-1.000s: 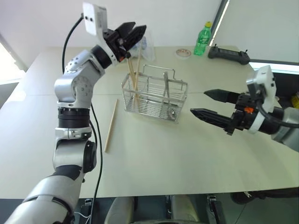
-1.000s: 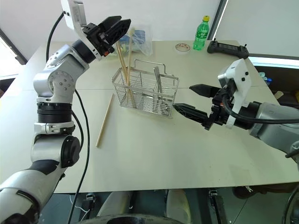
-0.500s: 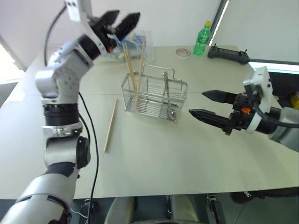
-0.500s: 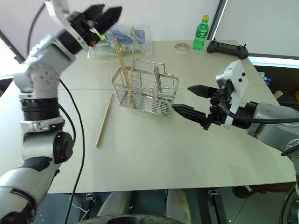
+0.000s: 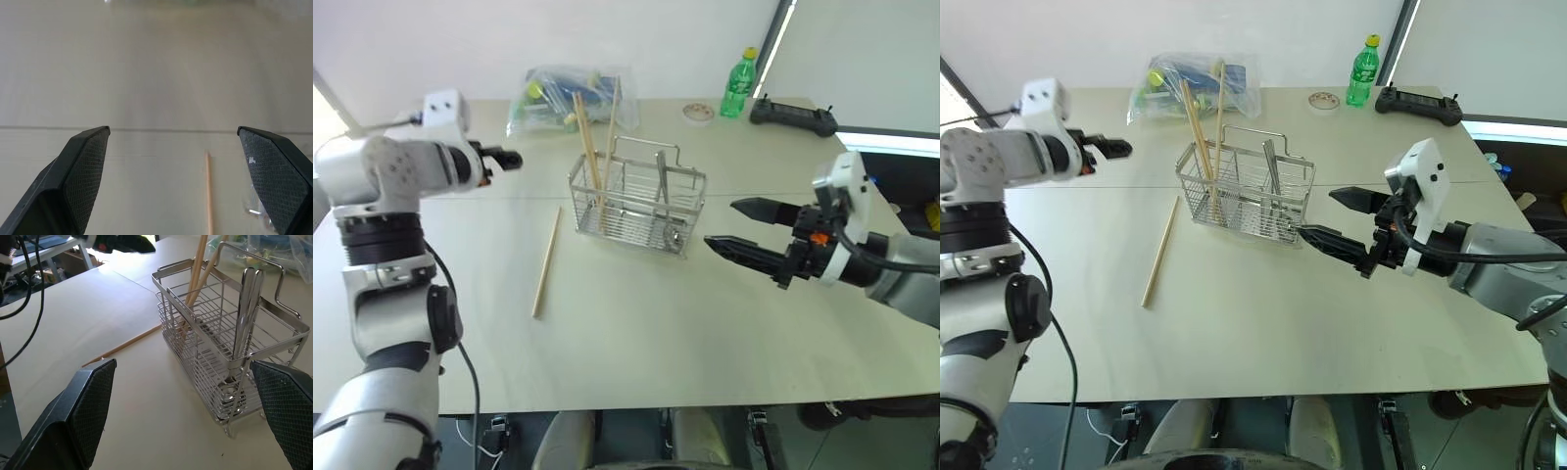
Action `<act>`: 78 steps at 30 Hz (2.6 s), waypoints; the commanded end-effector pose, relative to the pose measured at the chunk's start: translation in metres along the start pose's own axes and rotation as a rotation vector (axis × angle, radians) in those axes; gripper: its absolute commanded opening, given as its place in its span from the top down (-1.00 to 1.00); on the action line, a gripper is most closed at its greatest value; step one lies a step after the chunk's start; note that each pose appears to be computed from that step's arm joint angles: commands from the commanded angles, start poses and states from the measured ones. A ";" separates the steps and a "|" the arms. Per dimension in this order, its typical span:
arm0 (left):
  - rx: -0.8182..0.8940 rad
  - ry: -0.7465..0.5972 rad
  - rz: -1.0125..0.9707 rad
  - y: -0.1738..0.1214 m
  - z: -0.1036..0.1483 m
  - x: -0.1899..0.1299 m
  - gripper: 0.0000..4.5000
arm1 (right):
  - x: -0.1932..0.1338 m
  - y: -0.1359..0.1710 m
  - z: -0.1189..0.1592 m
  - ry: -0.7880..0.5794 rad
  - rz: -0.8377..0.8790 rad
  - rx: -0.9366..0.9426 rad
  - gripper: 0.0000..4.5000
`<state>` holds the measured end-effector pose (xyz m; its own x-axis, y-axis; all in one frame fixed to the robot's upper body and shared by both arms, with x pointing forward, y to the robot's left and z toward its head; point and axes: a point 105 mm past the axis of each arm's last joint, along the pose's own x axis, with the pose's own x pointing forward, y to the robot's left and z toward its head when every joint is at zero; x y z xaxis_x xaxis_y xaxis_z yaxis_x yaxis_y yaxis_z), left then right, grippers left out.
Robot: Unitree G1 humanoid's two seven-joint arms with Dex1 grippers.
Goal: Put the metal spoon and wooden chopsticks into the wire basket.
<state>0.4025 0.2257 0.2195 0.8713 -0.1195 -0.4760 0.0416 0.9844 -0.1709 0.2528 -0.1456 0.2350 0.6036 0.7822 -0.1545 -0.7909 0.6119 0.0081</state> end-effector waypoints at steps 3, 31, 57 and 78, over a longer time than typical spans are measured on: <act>0.056 0.045 -0.027 -0.021 -0.009 0.004 -0.96 | 0.004 0.005 0.008 -0.041 0.016 -0.030 -1.00; 0.217 0.255 -0.113 -0.050 -0.077 0.066 -0.96 | 0.004 0.017 0.006 -0.073 -0.024 -0.005 -1.00; 0.049 0.089 0.039 -0.003 -0.027 0.062 0.98 | -0.001 0.015 0.000 -0.013 -0.012 -0.010 -1.00; 0.028 -1.153 -0.475 -0.112 0.187 -0.118 0.98 | 0.002 0.013 0.000 -0.003 0.016 0.015 -1.00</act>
<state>0.4002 0.1700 0.4402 0.7398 -0.2357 0.6301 0.4151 0.8970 -0.1519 0.2461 -0.1391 0.2281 0.5976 0.7822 -0.1762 -0.7888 0.6130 0.0454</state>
